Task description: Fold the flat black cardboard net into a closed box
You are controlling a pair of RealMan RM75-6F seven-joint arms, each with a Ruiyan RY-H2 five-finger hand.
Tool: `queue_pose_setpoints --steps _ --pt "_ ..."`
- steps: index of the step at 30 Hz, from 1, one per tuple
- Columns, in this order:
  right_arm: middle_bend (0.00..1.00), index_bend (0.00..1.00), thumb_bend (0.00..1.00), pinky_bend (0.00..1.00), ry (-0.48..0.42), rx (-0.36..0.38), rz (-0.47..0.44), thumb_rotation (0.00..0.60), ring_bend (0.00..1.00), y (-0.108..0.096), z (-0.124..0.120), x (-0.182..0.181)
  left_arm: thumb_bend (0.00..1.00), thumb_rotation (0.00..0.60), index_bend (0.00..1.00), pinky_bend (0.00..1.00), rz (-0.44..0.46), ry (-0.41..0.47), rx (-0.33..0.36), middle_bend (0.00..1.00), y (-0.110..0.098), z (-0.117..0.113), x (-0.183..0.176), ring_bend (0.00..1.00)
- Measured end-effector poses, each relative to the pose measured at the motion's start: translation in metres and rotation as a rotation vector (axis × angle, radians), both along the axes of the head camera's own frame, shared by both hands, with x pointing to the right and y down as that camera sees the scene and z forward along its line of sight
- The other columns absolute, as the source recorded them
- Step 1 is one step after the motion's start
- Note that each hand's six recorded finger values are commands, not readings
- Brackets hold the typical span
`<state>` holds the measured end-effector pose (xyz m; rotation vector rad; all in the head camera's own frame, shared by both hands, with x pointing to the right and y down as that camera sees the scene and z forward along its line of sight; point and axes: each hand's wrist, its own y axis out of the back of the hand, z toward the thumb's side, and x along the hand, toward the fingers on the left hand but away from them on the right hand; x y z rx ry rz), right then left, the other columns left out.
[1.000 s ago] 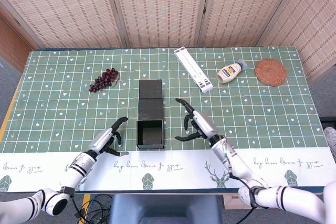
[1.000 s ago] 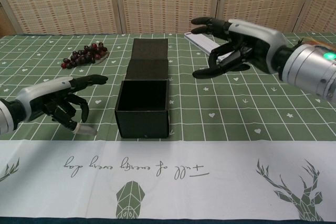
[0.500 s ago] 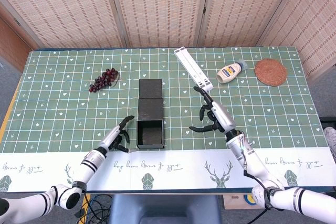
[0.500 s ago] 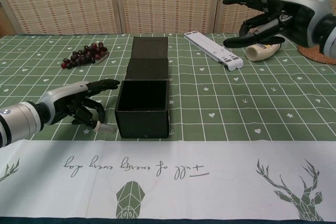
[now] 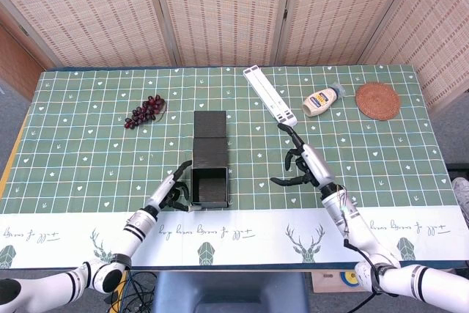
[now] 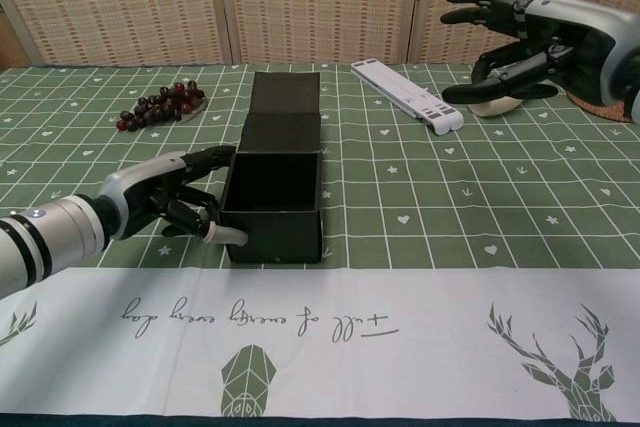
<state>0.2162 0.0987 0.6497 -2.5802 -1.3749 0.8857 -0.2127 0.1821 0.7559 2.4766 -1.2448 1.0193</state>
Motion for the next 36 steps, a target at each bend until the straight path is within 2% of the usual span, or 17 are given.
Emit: queue_pose_setpoints --steps 2,5,9,12,17,21,30,36 --pt "0.05 0.0 0.0 1.0 0.005 -0.01 0.011 0.6 0.64 0.001 0.003 0.003 0.09 0.6 0.15 0.91 -0.025 0.007 0.006 0.14 0.0 0.001 0.003 0.68" --pt "0.06 0.0 0.02 1.0 0.019 -0.032 0.025 0.6 0.64 0.003 0.01 0.008 0.09 0.6 0.27 0.92 -0.074 0.018 0.01 0.25 0.0 0.002 0.005 0.67" --pt "0.07 0.0 0.04 1.0 0.026 -0.101 0.043 0.6 0.64 0.008 0.022 0.011 0.09 0.6 0.35 0.92 -0.087 0.02 0.006 0.35 0.003 0.003 0.007 0.67" --pt "0.07 0.0 0.04 1.0 0.046 -0.146 0.047 0.6 0.64 0.011 0.033 0.01 0.09 0.6 0.37 0.92 -0.079 0.031 0.003 0.36 0.004 -0.001 0.007 0.7" --pt "0.08 0.0 0.05 1.0 0.075 -0.183 0.026 0.6 0.64 0.014 0.05 -0.001 0.09 0.6 0.37 0.92 -0.059 0.068 0.012 0.37 0.002 -0.015 0.005 0.68" --pt "0.1 0.0 0.05 1.0 0.052 -0.221 0.01 0.6 0.64 0.019 0.056 -0.018 0.09 0.6 0.37 0.92 -0.04 0.107 0.03 0.37 0.001 -0.034 0.003 0.68" --pt "0.1 0.0 0.06 1.0 0.042 -0.231 -0.024 0.6 0.64 0.026 0.068 -0.053 0.09 0.6 0.37 0.92 0.033 0.183 0.046 0.37 0.011 -0.074 0.005 0.67" --pt "0.13 0.0 0.09 1.0 0.013 -0.211 -0.027 0.6 0.64 0.021 0.072 -0.084 0.09 0.6 0.37 0.92 0.082 0.215 0.049 0.37 0.017 -0.088 0.016 0.67"
